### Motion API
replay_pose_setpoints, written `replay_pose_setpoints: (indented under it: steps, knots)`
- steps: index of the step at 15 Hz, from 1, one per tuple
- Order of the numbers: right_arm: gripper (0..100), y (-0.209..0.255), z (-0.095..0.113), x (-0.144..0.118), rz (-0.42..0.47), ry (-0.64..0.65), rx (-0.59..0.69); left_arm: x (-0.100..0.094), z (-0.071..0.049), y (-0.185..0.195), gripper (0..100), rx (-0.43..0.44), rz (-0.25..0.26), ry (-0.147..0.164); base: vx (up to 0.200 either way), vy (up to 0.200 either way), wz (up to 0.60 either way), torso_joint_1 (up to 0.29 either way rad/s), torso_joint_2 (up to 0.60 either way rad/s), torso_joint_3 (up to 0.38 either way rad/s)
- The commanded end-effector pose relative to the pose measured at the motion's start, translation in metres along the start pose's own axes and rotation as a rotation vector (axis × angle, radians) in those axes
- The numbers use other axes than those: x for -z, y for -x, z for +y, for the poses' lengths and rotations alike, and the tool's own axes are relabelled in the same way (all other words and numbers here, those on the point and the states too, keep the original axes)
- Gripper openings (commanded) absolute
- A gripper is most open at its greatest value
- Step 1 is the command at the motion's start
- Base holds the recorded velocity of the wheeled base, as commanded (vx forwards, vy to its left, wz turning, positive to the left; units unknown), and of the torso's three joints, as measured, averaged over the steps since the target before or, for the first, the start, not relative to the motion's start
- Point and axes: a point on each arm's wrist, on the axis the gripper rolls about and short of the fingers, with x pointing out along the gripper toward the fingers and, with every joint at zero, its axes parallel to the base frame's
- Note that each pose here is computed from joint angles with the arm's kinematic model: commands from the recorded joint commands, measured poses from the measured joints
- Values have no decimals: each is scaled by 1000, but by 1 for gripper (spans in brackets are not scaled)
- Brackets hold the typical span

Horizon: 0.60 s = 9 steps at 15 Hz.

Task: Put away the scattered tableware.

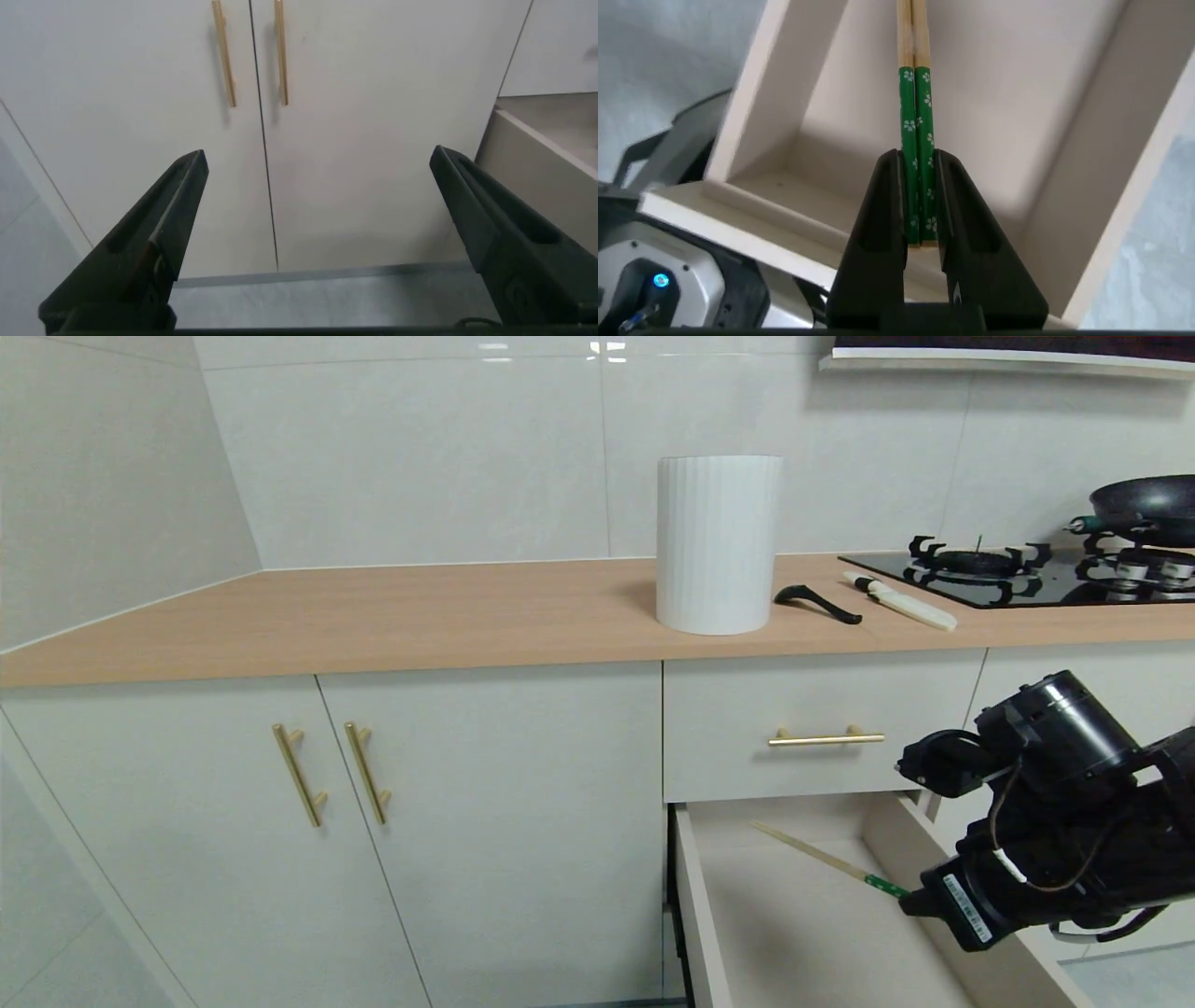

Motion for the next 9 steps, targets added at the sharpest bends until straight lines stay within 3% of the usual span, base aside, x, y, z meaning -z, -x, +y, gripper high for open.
replay_pose_setpoints:
  steps: [1,5,9]
  knots:
    - [0,-31,-1,-3,80,-2,4,0,0,0,100,-1,0,0,0,0,0,-80,124,95]
    - [0,-102,-3,-16,157,-88,19,0,0,0,100,0,0,0,0,0,0,-12,32,19]
    - [0,-156,-4,-35,145,-266,42,0,0,0,100,-1,0,0,0,0,0,0,0,0]
